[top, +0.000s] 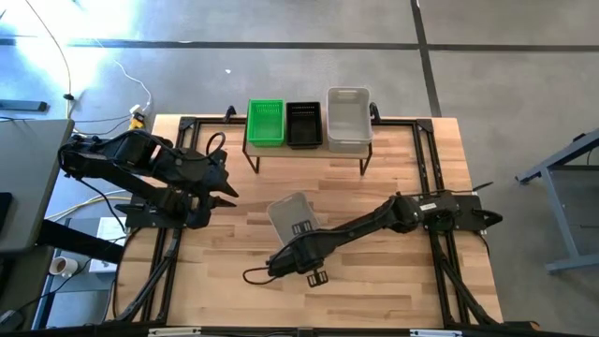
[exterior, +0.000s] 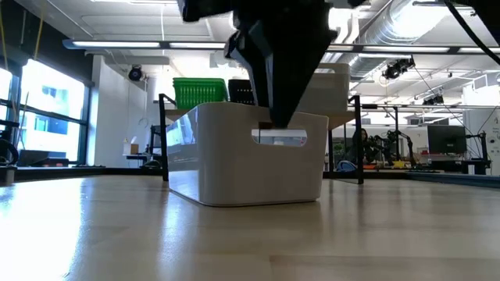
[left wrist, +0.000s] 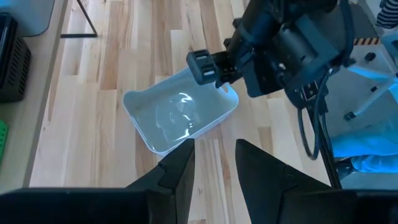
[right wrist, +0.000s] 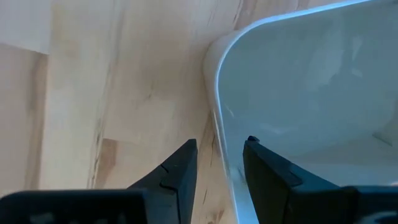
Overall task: Stack baskets on shelf by color
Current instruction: Stack the gray bin on top of the gray bins on the shelf
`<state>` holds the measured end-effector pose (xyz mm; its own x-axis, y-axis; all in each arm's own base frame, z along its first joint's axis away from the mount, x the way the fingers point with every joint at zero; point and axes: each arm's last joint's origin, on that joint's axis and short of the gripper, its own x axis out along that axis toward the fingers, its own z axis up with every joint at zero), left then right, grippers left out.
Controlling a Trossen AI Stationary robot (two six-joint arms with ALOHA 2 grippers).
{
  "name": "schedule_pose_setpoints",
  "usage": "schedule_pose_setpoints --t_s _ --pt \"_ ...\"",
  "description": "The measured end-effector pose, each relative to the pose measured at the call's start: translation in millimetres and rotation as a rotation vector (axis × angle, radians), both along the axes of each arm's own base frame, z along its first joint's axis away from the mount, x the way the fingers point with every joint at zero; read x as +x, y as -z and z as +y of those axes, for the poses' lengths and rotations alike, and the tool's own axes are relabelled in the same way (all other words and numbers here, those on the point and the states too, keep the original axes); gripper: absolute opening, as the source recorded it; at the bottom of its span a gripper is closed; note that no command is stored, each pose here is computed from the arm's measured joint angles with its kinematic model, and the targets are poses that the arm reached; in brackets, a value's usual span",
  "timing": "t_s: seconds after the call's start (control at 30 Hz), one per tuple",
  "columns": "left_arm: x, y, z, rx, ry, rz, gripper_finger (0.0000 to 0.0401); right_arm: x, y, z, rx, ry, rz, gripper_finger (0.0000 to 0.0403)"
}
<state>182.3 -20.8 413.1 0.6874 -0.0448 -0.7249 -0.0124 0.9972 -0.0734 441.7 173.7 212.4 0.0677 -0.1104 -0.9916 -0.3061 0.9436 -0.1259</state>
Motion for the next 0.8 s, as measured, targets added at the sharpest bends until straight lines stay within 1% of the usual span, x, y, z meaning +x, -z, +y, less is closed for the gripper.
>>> schedule_pose_setpoints --t_s 0.27,0.5,0.57,0.63,0.7,0.73,0.8 --pt "0.0 0.0 0.0 0.0 0.0 0.0 0.0106 7.4 26.6 -1.8 -0.011 0.014 0.05 0.0115" --pt "0.0 0.0 0.0 0.0 0.0 0.0 0.0106 11.3 42.0 -3.4 -0.013 0.021 0.077 0.0109" --pt "0.0 0.1 0.0 0.0 0.0 0.001 0.0106 11.8 41.2 -3.5 -0.011 0.022 0.07 0.0093" --pt "0.0 0.1 0.0 0.0 0.001 0.001 0.0106 11.9 41.0 -4.0 -0.01 0.026 0.071 0.0063" --pt "0.0 0.1 0.0 0.0 0.0 0.001 0.0106 11.2 40.9 -3.8 0.004 0.038 0.081 0.0023" --pt "0.0 0.1 0.0 0.0 0.0 0.001 0.0106 11.0 41.1 -3.5 0.018 0.041 0.087 0.0012" --pt "0.0 0.1 0.0 0.0 0.0 0.001 0.0106 10.9 40.8 -3.2 0.027 0.044 0.09 0.0011"
